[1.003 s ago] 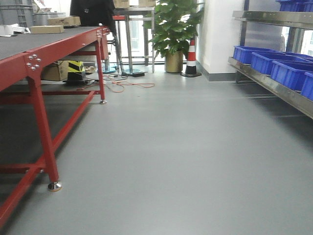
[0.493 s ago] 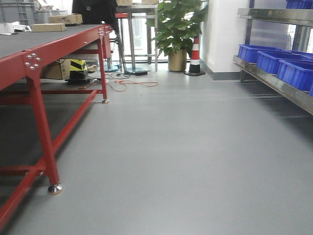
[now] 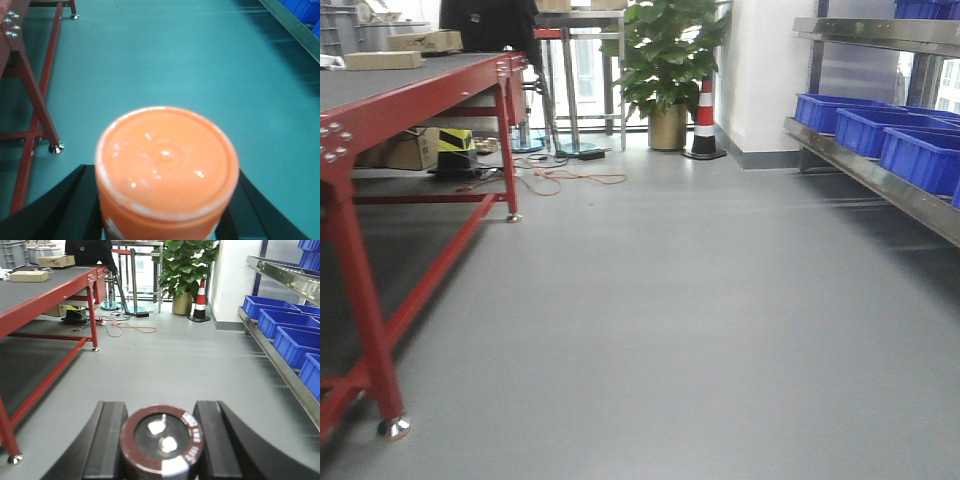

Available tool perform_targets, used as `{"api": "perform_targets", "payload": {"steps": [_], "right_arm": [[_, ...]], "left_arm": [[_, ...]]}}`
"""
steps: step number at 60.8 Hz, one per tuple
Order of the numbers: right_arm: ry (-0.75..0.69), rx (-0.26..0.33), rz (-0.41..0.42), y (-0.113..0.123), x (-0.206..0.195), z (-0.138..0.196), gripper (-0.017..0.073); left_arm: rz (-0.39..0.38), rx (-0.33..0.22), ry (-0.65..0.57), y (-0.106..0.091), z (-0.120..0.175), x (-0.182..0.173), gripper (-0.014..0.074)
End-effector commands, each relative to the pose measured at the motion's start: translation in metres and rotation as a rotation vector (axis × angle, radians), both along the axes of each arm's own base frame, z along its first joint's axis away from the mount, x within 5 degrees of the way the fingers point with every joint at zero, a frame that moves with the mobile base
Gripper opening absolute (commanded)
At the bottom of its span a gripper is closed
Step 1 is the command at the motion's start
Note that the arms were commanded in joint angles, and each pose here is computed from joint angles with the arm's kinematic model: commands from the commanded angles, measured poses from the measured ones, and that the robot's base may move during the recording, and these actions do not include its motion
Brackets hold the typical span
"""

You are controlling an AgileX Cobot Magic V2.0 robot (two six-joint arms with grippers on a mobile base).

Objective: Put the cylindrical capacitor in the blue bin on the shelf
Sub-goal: 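Drive the base away from the bench toward the blue-bin shelf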

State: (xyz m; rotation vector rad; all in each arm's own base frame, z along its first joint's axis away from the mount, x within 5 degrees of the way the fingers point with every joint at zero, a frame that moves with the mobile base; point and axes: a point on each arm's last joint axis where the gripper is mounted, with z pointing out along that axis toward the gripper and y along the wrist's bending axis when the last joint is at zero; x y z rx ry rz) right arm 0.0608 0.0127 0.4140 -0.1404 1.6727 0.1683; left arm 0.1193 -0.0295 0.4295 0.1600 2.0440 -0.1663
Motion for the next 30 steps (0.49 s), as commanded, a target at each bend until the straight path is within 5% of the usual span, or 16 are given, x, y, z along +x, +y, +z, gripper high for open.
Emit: {"api": "perform_targets", "payload": {"steps": [1,30], "right_arm": [[-0.031,0.003,0.001,-0.0002,-0.0013,0.0046,-0.0162],[-0.031,0.003,0.001,-0.0002,-0.0013,0.0046,-0.0162]], "left_arm": [[-0.009,-0.005,-0.021,-0.0006,0.0019,-0.0011,-0.0111],[-0.009,-0.005,-0.021,-0.0006,0.0019,-0.0011,-0.0111]]}}
